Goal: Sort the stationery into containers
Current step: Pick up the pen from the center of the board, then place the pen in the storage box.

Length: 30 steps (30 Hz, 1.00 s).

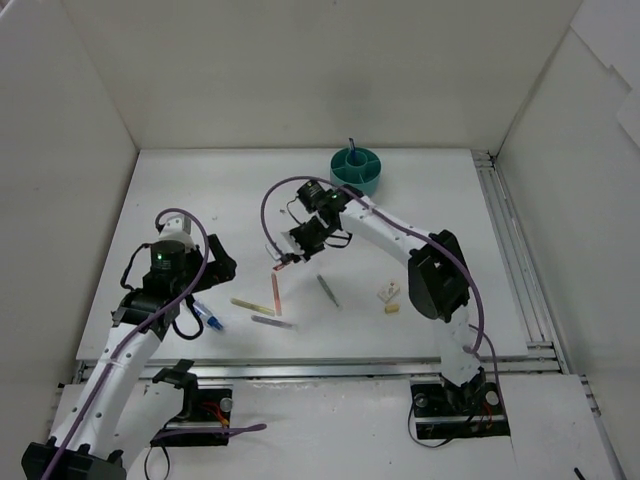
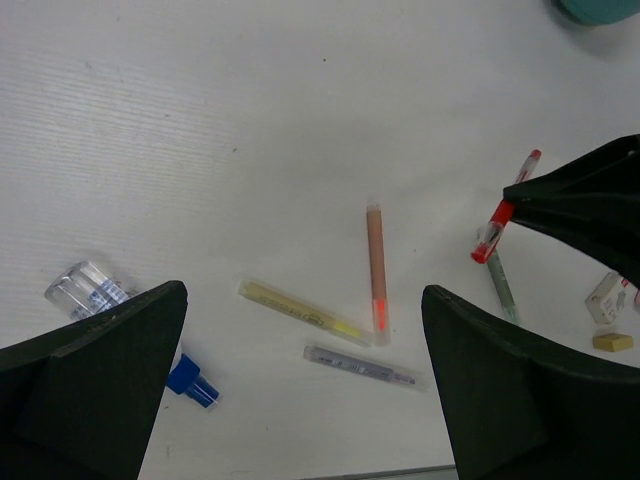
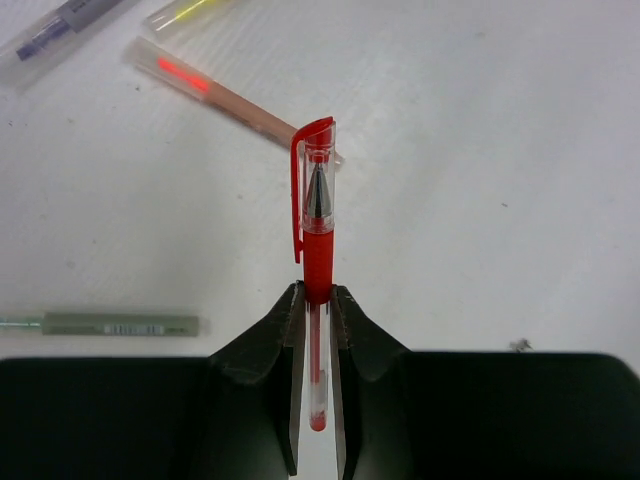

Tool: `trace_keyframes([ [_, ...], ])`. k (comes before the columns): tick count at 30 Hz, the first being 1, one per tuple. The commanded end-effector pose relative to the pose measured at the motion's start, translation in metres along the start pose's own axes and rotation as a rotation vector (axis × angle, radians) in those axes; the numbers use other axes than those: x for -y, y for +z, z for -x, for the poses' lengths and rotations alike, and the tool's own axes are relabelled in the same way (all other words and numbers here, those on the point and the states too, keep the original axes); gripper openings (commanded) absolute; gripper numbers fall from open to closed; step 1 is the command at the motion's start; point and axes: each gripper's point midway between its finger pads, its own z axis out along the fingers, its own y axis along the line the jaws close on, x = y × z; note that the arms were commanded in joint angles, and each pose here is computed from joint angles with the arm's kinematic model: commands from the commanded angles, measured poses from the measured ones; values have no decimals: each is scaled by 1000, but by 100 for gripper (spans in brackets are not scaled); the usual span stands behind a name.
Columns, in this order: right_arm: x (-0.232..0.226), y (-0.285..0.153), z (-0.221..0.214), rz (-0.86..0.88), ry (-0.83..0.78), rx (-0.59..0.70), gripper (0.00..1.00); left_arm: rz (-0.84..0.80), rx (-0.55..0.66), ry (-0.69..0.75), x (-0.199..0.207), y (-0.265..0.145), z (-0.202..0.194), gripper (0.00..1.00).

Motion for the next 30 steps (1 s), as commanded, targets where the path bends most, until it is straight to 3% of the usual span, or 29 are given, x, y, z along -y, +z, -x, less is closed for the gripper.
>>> trace_keyframes([
  [1, 34, -69, 50, -155, -32, 159, 0, -69, 110, 25, 25, -9, 45, 100],
  [5, 82, -133, 50, -333, 108, 324, 0, -88, 116, 35, 33, -4, 52, 100],
  [6, 88, -146, 44, -355, 237, 368, 0, -95, 125, 33, 36, -4, 56, 100],
  [8, 127, -190, 21, -522, 299, 430, 0, -92, 113, 36, 37, 1, 57, 100],
  [9, 134, -203, 12, -561, 476, 483, 0, -93, 115, 38, 39, 1, 60, 100],
  [10, 165, -237, -2, -751, 432, 534, 0, -90, 114, 42, 39, 2, 61, 100],
  [11, 184, -263, -23, -953, 517, 544, 0, -83, 97, 44, 38, 8, 60, 100],
  [12, 187, -289, -43, -1076, 646, 617, 0, -86, 107, 46, 41, 7, 65, 100],
  [14, 192, -326, -65, -1272, 655, 658, 0, -84, 95, 47, 42, 13, 66, 100],
  [15, 191, -338, -77, -1299, 748, 709, 0, -88, 99, 49, 44, 15, 70, 100],
  [19, 195, -358, -109, -1385, 808, 747, 0, -89, 96, 55, 47, 20, 75, 100],
  [30, 206, -361, -144, -1497, 696, 726, 0, -80, 61, 65, 52, 38, 76, 100],
])
